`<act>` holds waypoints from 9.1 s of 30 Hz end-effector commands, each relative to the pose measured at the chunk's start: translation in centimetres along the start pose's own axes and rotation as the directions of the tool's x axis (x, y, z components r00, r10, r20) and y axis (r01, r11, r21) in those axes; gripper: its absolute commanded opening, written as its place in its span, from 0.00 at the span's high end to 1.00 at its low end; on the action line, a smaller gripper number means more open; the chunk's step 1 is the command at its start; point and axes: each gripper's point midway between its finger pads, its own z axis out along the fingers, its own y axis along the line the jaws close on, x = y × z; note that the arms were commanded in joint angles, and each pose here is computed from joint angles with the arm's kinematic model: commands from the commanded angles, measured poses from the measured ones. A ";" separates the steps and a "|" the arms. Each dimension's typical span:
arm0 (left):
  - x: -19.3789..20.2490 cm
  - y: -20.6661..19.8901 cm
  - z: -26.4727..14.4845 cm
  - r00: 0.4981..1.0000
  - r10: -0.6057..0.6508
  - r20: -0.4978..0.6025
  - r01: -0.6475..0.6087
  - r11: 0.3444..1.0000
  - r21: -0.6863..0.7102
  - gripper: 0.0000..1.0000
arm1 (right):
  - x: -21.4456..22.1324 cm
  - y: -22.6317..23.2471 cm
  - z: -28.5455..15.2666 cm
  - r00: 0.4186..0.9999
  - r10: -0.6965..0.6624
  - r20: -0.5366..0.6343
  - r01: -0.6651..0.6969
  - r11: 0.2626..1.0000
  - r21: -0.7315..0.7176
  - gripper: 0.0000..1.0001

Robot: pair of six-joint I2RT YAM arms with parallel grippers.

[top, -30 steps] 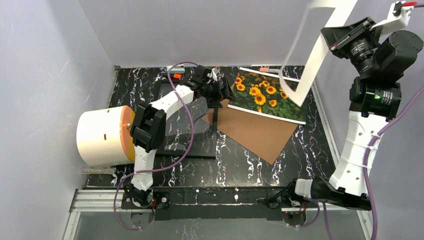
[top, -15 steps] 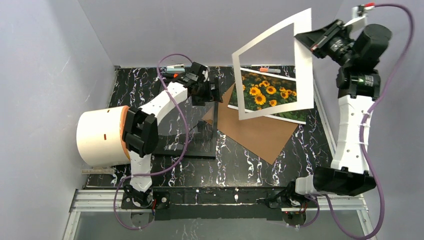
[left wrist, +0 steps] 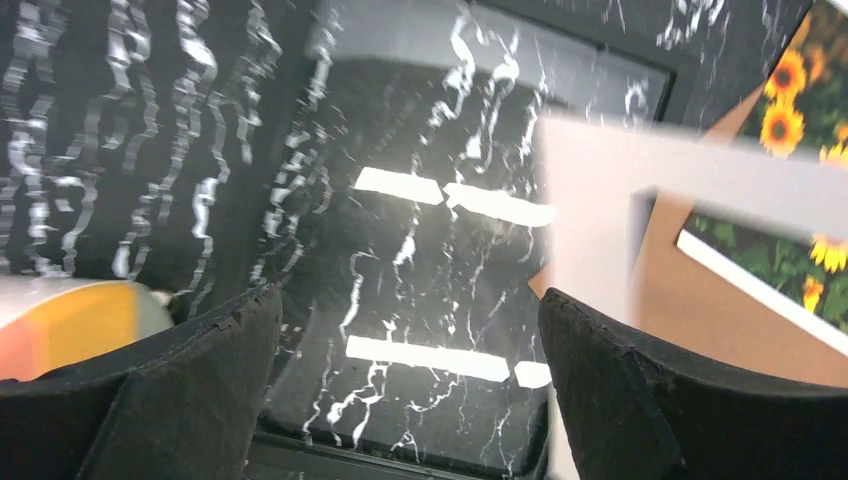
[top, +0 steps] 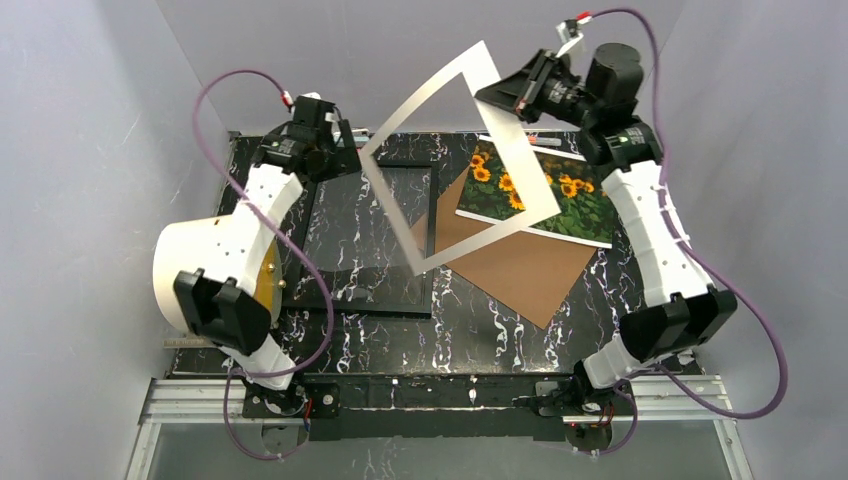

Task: Put the photo into the frame
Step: Place the photo frame item in the photo frame.

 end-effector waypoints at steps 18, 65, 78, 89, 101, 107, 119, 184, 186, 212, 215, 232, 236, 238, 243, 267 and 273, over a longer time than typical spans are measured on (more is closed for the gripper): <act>-1.7 0.4 -3.1 0.998 -0.033 0.052 0.032 0.999 0.020 0.02 | 12.2 -24.0 12.7 0.830 0.116 -0.546 -0.075 0.992 0.098 0.81; -0.1 -11.3 16.4 0.913 0.390 0.120 -0.400 0.792 0.461 0.41 | 12.0 -26.1 15.9 0.870 -0.060 -0.489 -0.107 0.946 -0.306 0.76; -0.4 -9.7 15.9 0.942 0.326 0.081 -0.332 0.863 0.380 0.60 | 9.0 -28.6 15.5 0.945 0.064 -0.320 -0.119 0.981 -0.156 0.38; 0.6 -8.2 14.0 0.956 0.289 0.056 -0.290 0.891 0.349 0.60 | 2.7 -31.4 9.0 0.996 0.045 0.076 -0.058 0.982 0.182 0.09; 1.9 -6.9 13.6 0.966 0.257 0.029 -0.253 0.917 0.310 0.58 | 8.4 -33.2 2.0 0.985 0.128 0.113 -0.164 0.886 0.433 0.05; 3.9 -6.7 14.5 0.967 0.250 -0.038 -0.226 0.921 0.318 0.51 | 14.5 -33.9 -0.6 0.934 0.352 0.061 -0.325 0.768 0.552 0.15; 5.2 -6.4 15.2 0.973 0.212 -0.089 -0.177 0.938 0.298 0.47 | 20.6 -35.0 -1.5 0.861 0.508 0.008 -0.407 0.682 0.608 0.32; -2.0 -3.5 7.7 0.999 0.027 -0.031 -0.025 0.998 0.062 0.36 | 22.6 -30.8 11.4 0.756 0.286 -0.588 -0.264 0.956 0.127 0.99; -2.2 -3.4 7.6 0.999 0.028 -0.030 -0.026 0.998 0.056 0.36 | 22.7 -31.1 12.2 0.768 0.283 -0.575 -0.244 0.959 0.145 0.99; -2.3 -1.5 6.0 0.998 0.053 -0.017 -0.054 0.998 -0.018 0.34 | 25.5 -32.5 18.3 0.747 0.408 -0.526 -0.271 0.908 0.319 0.98; -2.3 -1.5 6.1 0.998 0.055 -0.019 -0.056 0.998 -0.019 0.33 | 25.9 -32.3 18.5 0.741 0.424 -0.521 -0.282 0.900 0.332 0.96; -1.9 -1.4 6.6 0.998 0.060 -0.032 -0.060 0.998 -0.021 0.32 | 25.7 -30.9 18.7 0.751 0.412 -0.516 -0.271 0.905 0.329 0.73; -1.9 -1.4 6.4 0.998 0.059 -0.030 -0.060 0.998 -0.020 0.32 | 24.9 -30.6 18.3 0.768 0.391 -0.507 -0.233 0.909 0.347 0.58; -1.9 -1.5 6.4 0.998 0.060 -0.030 -0.060 0.998 -0.019 0.31 | 24.5 -30.5 17.9 0.776 0.384 -0.500 -0.214 0.906 0.365 0.51; -2.0 -1.3 6.3 0.998 0.057 -0.025 -0.058 0.998 -0.023 0.31 | 23.5 -30.0 16.5 0.792 0.358 -0.494 -0.151 0.899 0.411 0.38; 9.6 -15.8 10.8 0.924 0.089 -0.371 0.149 0.810 0.567 0.71 | 19.4 -32.5 10.3 0.882 0.337 -0.329 -0.102 0.818 0.566 0.71; 13.5 -16.9 12.7 0.898 0.139 -0.417 0.123 0.831 0.542 0.85 | 19.6 -33.7 8.8 0.876 0.369 -0.311 -0.127 0.798 0.589 0.74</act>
